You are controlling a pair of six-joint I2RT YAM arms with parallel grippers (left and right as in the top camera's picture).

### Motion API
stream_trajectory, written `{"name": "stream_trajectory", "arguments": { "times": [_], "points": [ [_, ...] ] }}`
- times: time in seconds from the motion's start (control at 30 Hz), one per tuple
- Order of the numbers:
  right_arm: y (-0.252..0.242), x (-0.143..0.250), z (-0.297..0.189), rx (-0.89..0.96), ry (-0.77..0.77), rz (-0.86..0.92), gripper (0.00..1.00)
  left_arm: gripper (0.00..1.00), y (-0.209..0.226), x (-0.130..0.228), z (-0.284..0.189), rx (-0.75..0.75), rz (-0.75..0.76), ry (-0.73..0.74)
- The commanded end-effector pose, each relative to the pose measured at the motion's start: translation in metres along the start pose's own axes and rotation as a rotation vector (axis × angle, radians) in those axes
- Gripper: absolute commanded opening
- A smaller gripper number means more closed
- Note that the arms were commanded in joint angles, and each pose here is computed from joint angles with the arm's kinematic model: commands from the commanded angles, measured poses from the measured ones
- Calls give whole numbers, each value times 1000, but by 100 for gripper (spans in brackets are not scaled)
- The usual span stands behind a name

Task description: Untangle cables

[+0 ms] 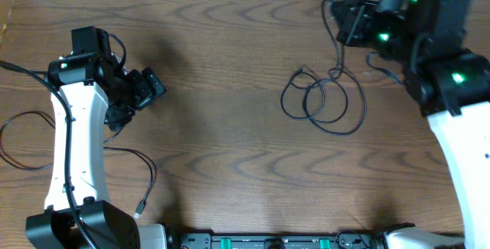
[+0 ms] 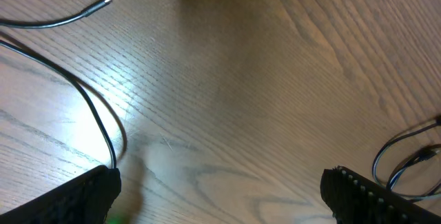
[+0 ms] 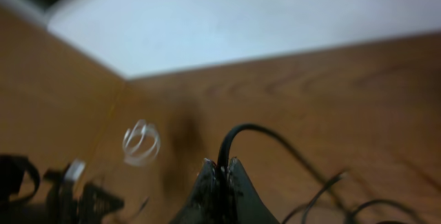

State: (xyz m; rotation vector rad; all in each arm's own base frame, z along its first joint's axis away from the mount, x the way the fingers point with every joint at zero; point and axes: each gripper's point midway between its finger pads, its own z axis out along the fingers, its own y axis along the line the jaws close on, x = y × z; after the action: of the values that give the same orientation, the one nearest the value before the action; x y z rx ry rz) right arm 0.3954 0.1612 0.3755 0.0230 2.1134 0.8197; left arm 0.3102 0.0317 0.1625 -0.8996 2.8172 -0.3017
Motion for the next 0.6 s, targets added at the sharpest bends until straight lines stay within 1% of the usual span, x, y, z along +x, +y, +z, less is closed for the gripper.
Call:
{"name": "stream_trajectory", "arguments": {
  "times": [0.0, 0.03, 0.13, 0.3, 0.33, 0.37, 0.43, 0.5, 0.57],
  "points": [
    [33, 14, 4, -209, 95, -26, 1, 98, 2, 0, 3, -9, -6, 10],
    [38, 16, 8, -248, 115, -26, 1, 98, 2, 0, 3, -9, -6, 10],
    [38, 19, 10, -257, 128, -30, 1, 98, 1, -3, 3, -3, -4, -2],
    [34, 30, 10, -244, 163, -81, 1, 98, -12, 0, 2, 70, -16, 22],
    [34, 33, 10, -242, 176, -86, 1, 98, -19, 3, 2, 106, -34, 38],
    [34, 37, 11, -242, 189, -93, 1, 98, -29, 6, 0, 168, -35, 61],
    [35, 43, 13, -239, 202, -104, 1, 98, -73, 27, -13, 421, 62, 169],
    [31, 41, 16, -203, 192, -91, 1, 98, -106, 48, -29, 602, 140, 250],
    [20, 36, 21, -133, 166, -6, 1, 98, -121, 63, -34, 649, 177, 295]
  ]
}}
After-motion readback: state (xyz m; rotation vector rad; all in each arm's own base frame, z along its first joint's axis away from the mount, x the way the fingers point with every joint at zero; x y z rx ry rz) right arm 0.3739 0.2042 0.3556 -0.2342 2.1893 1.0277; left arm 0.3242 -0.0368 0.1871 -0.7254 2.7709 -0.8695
